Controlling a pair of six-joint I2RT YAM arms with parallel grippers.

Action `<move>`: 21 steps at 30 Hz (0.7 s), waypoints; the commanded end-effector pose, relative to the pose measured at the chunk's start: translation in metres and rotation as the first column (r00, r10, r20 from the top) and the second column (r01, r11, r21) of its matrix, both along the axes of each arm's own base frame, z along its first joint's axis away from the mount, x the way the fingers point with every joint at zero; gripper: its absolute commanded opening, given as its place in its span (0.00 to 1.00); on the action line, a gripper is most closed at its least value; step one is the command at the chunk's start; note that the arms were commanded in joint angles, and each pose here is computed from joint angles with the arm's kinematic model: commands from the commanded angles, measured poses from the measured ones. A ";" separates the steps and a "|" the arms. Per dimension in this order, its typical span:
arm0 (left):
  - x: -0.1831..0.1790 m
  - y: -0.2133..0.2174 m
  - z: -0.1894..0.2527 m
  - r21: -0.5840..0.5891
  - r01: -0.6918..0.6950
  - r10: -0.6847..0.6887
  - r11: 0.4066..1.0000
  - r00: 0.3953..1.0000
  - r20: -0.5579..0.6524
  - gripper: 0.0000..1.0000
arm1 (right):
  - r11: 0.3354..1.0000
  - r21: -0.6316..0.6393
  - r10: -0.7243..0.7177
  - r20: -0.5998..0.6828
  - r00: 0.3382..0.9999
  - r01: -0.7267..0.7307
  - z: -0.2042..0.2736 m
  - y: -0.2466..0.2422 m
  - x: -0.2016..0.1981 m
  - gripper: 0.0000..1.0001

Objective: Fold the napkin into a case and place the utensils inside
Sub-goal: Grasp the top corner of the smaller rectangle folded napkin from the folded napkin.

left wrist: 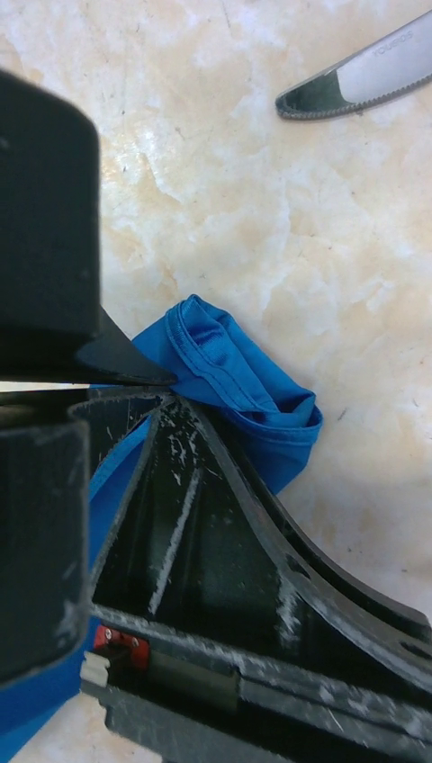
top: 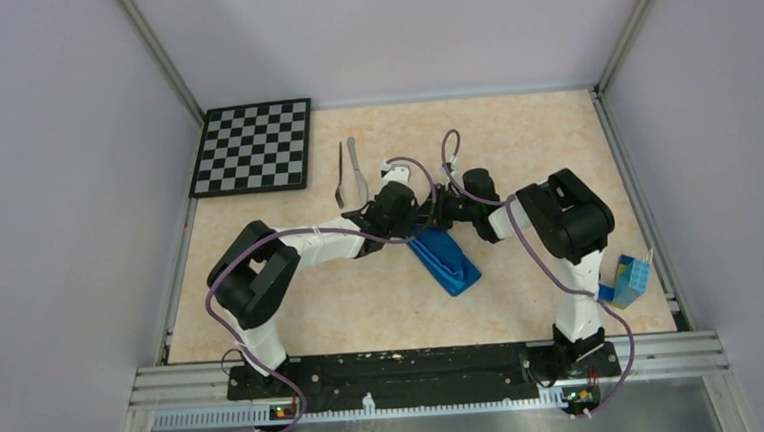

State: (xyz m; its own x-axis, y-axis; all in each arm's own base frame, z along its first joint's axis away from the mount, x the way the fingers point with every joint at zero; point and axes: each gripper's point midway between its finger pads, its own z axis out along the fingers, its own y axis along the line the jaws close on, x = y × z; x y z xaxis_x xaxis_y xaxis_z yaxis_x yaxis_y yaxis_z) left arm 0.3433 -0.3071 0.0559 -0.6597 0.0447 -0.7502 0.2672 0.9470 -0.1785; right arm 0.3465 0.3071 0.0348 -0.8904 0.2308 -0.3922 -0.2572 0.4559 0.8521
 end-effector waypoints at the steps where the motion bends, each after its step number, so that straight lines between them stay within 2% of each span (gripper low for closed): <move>1: -0.015 -0.005 0.000 -0.040 0.018 -0.019 0.999 1.000 -0.022 0.00 | 0.999 0.038 -0.005 0.103 0.995 0.001 0.034 -0.004 0.003 0.25; 5: -0.014 0.001 0.003 -0.038 0.009 -0.009 0.999 1.000 -0.013 0.00 | 0.999 0.029 -0.044 0.083 0.996 0.042 0.034 -0.026 -0.005 0.25; 12: -0.013 0.000 0.007 -0.047 0.017 -0.017 0.999 1.000 -0.007 0.00 | 0.999 0.023 -0.045 0.069 0.997 0.044 0.031 -0.027 -0.006 0.25; 13: -0.013 0.000 0.007 -0.048 0.017 -0.017 0.999 1.000 -0.006 0.00 | 0.999 0.027 -0.044 0.078 0.996 0.042 0.032 -0.026 -0.005 0.30; 14: -0.013 0.000 0.007 -0.048 0.018 -0.019 0.999 1.000 -0.006 0.00 | 0.984 -0.016 -0.173 0.112 0.978 0.176 0.028 -0.036 0.019 0.11; 15: -0.013 0.000 0.008 -0.046 0.016 -0.016 0.999 1.000 -0.004 0.00 | 0.999 0.035 -0.034 0.084 0.996 0.032 0.038 -0.026 -0.007 0.27; 16: -0.013 0.001 0.009 -0.044 0.017 -0.017 0.999 1.000 -0.001 0.00 | 0.999 0.034 -0.036 0.082 0.996 0.034 0.043 -0.028 -0.010 0.46; 17: -0.013 0.001 0.008 -0.039 0.017 -0.017 0.999 1.000 -0.003 0.00 | 0.998 -0.068 0.013 0.237 0.971 0.003 0.042 -0.036 -0.007 0.56; 18: -0.013 0.002 0.008 -0.035 0.016 -0.016 0.999 1.000 -0.002 0.00 | 0.997 -0.029 -0.066 0.094 0.993 0.069 0.050 -0.037 -0.010 0.61; 19: -0.013 0.003 0.009 -0.033 0.018 -0.018 0.999 1.000 -0.001 0.00 | 0.993 -0.080 -0.076 0.075 0.994 0.082 0.050 -0.044 -0.014 0.64; 21: -0.013 0.004 0.009 -0.030 0.016 -0.016 0.999 1.000 0.002 0.00 | 0.983 -0.149 -0.089 0.123 0.988 0.107 0.062 -0.054 -0.013 0.71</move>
State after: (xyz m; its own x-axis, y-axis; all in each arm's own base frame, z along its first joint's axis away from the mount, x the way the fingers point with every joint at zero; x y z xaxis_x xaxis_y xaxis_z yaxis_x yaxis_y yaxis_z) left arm 0.3279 -0.3015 0.0435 -0.6906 0.0533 -0.7213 0.2701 0.9441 -0.1888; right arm 0.3297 0.2700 0.0596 -0.8692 0.2607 -0.4202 -0.2407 0.5193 0.8200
